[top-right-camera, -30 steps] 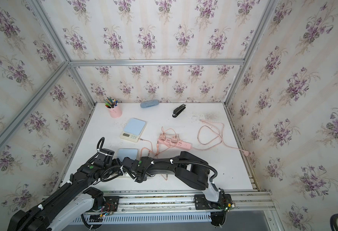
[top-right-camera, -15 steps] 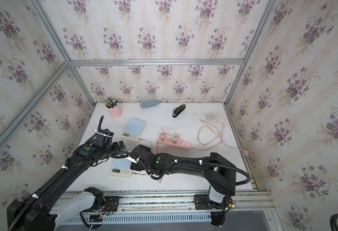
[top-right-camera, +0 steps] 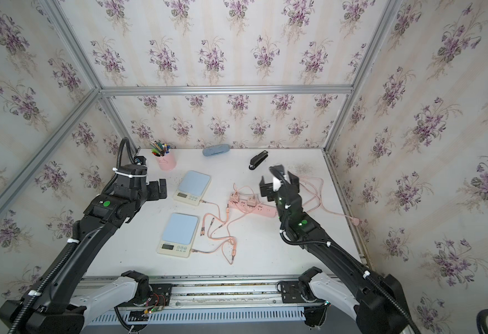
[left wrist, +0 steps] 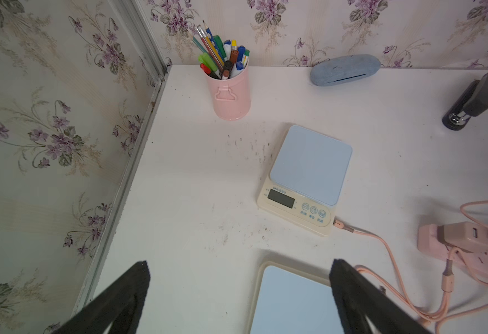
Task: Charge the electronic scale
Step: Reset both arms
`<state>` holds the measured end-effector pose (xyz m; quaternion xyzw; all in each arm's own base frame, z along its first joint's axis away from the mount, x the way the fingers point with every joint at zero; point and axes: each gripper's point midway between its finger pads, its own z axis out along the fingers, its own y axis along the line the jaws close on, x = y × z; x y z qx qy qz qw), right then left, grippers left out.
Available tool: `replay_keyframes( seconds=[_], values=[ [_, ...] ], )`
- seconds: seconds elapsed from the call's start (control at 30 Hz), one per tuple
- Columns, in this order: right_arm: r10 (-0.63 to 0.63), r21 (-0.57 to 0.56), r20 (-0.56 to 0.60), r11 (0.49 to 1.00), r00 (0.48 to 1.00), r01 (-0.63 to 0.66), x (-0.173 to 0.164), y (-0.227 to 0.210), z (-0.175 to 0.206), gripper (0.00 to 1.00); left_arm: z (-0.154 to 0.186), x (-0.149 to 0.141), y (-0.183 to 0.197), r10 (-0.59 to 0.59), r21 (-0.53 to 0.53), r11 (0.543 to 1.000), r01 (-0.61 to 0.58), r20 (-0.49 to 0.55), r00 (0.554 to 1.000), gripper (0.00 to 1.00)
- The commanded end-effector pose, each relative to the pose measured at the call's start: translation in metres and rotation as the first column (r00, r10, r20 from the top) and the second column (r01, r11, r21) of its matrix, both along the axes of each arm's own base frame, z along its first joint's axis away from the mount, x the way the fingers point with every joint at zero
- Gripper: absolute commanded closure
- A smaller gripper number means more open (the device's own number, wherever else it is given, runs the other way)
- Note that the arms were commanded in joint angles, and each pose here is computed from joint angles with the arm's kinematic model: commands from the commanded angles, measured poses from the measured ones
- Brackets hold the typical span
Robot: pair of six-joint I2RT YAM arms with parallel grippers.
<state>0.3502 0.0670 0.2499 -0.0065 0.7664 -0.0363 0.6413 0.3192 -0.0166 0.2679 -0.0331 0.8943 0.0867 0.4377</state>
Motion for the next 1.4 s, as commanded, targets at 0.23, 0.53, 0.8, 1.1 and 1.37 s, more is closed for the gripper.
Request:
replay_keyframes(
  seconds=[0.23, 0.53, 0.8, 1.1, 1.37],
  values=[
    [-0.194, 0.041, 0.052, 0.981, 0.980, 0.192, 0.001, -0.072, -0.045, 0.00, -0.088, 0.033, 0.006, -0.002, 0.101, 0.995, 0.004, -0.020, 1.000, 0.01],
    [-0.219, 0.090, 0.063, 0.973, 0.974, 0.213, 0.012, -0.082, -0.094, 0.00, -0.144, 0.044, 0.010, -0.044, -0.033, 0.998, 0.051, 0.194, 0.980, 0.01],
    [-0.150, 0.092, 0.085, 0.986, 0.985, 0.143, 0.015, -0.076, -0.121, 0.00, -0.158, 0.060, 0.014, -0.085, -0.046, 0.993, 0.106, 0.330, 0.940, 0.01],
    [-0.119, 0.109, 0.057, 0.988, 0.991, 0.112, 0.021, -0.077, -0.126, 0.00, -0.180, 0.077, -0.001, -0.172, -0.040, 0.982, 0.186, 0.242, 0.955, 0.01],
    [-0.119, 0.109, 0.048, 0.987, 0.992, 0.113, 0.021, -0.077, -0.127, 0.00, -0.179, 0.078, -0.004, -0.185, -0.039, 0.979, 0.200, 0.241, 0.953, 0.01]
  ],
)
